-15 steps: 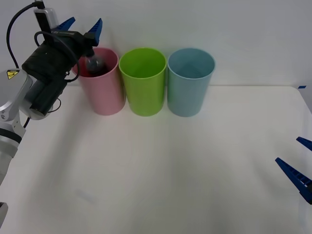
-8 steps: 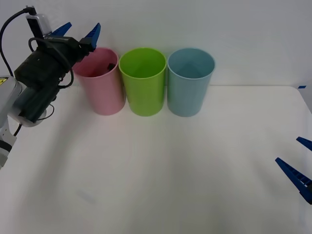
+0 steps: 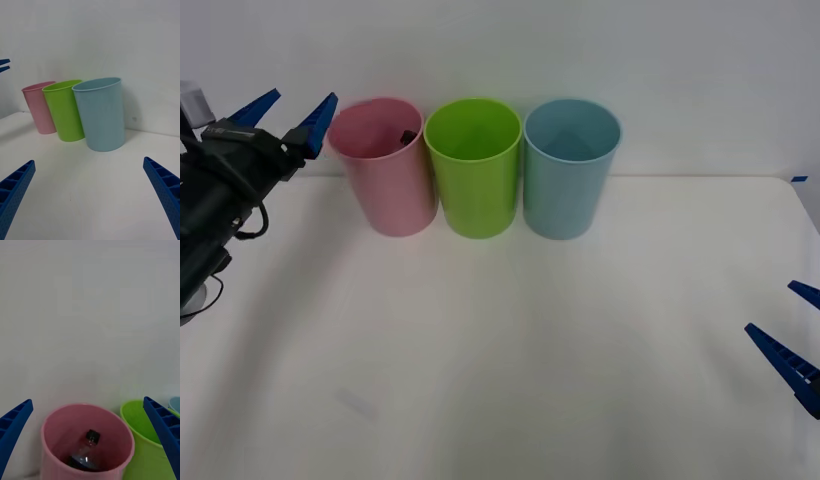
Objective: Grasp the object on the table and drop it into the matching bin: aluminum can to the light blue bin, PET bottle to the pink bin.
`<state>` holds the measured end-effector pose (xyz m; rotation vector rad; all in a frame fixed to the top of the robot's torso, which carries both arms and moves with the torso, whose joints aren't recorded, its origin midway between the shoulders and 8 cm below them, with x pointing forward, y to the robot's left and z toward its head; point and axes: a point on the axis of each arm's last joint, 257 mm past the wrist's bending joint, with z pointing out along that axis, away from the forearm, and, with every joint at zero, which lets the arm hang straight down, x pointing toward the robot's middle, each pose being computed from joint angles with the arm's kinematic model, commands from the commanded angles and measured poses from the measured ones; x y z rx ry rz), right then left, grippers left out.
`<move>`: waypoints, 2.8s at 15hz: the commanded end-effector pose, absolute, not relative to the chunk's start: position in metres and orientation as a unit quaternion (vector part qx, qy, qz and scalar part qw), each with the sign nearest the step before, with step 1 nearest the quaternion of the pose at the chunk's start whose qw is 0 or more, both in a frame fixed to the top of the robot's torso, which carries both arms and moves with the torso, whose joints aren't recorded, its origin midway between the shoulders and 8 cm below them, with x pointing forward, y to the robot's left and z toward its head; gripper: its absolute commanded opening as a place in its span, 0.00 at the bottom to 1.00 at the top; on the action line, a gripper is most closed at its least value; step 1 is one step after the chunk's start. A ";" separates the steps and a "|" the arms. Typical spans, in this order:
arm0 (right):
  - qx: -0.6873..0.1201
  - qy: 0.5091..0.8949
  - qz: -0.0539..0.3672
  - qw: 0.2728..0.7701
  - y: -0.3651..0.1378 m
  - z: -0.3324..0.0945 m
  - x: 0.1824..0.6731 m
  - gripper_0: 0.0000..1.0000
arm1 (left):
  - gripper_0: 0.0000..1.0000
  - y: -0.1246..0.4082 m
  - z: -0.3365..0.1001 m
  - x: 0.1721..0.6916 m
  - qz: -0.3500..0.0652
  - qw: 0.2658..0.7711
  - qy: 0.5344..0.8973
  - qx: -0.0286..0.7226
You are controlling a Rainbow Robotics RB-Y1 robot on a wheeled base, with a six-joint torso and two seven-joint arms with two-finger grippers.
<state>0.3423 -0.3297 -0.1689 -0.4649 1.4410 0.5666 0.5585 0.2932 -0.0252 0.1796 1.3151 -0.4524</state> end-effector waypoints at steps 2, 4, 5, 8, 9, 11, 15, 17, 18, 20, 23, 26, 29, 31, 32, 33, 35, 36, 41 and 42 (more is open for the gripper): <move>-0.208 0.645 0.253 0.691 -0.330 -0.169 0.342 1.00 | 1.00 0.321 -0.051 0.518 -0.208 0.751 0.618 0.102; -0.208 0.645 0.253 0.691 -0.330 -0.169 0.342 1.00 | 1.00 0.333 -0.065 0.501 -0.207 0.743 0.626 0.111; -0.208 0.645 0.253 0.691 -0.330 -0.169 0.342 1.00 | 1.00 0.339 -0.074 0.489 -0.207 0.738 0.632 0.119; -0.208 0.645 0.253 0.691 -0.330 -0.169 0.342 1.00 | 1.00 0.354 -0.092 0.459 -0.207 0.724 0.644 0.137; -0.208 0.645 0.253 0.691 -0.330 -0.169 0.342 1.00 | 1.00 0.359 -0.098 0.449 -0.206 0.719 0.648 0.143; -0.208 0.645 0.253 0.691 -0.330 -0.169 0.342 1.00 | 1.00 0.369 -0.107 0.428 -0.202 0.711 0.656 0.155; -0.208 0.645 0.253 0.691 -0.330 -0.169 0.342 1.00 | 1.00 0.383 -0.122 0.396 -0.191 0.696 0.668 0.181; -0.208 0.645 0.253 0.691 -0.330 -0.169 0.342 1.00 | 1.00 0.393 -0.131 0.384 -0.181 0.684 0.678 0.199; -0.208 0.645 0.253 0.691 -0.330 -0.169 0.342 1.00 | 1.00 0.397 -0.136 0.377 -0.186 0.680 0.680 0.204; -0.208 0.645 0.253 0.691 -0.330 -0.169 0.342 1.00 | 1.00 0.404 -0.144 0.369 -0.188 0.674 0.683 0.211; -0.208 0.645 0.253 0.691 -0.330 -0.169 0.342 1.00 | 1.00 0.423 -0.155 0.354 -0.176 0.662 0.695 0.221; -0.208 0.645 0.253 0.691 -0.330 -0.169 0.342 1.00 | 1.00 0.436 -0.159 0.340 -0.164 0.652 0.706 0.222; -0.208 0.645 0.253 0.691 -0.330 -0.169 0.342 1.00 | 1.00 0.446 -0.163 0.328 -0.153 0.643 0.717 0.224; -0.208 0.645 0.253 0.691 -0.330 -0.169 0.342 1.00 | 1.00 0.452 -0.165 0.321 -0.147 0.636 0.723 0.227; -0.208 0.645 0.253 0.691 -0.330 -0.169 0.342 1.00 | 1.00 0.453 -0.166 0.318 -0.146 0.632 0.725 0.229; -0.208 0.645 0.253 0.691 -0.330 -0.169 0.342 1.00 | 1.00 0.454 -0.167 0.317 -0.145 0.629 0.727 0.232; -0.208 0.645 0.253 0.691 -0.330 -0.169 0.342 1.00 | 1.00 0.456 -0.168 0.314 -0.143 0.622 0.732 0.239; -0.208 0.645 0.253 0.691 -0.330 -0.169 0.342 1.00 | 1.00 0.457 -0.168 0.313 -0.141 0.617 0.735 0.243; -0.208 0.645 0.253 0.691 -0.330 -0.169 0.342 1.00 | 1.00 0.454 -0.173 0.311 -0.148 0.605 0.742 0.248; -0.208 0.645 0.253 0.691 -0.330 -0.169 0.342 1.00 | 1.00 0.454 -0.173 0.311 -0.148 0.605 0.742 0.248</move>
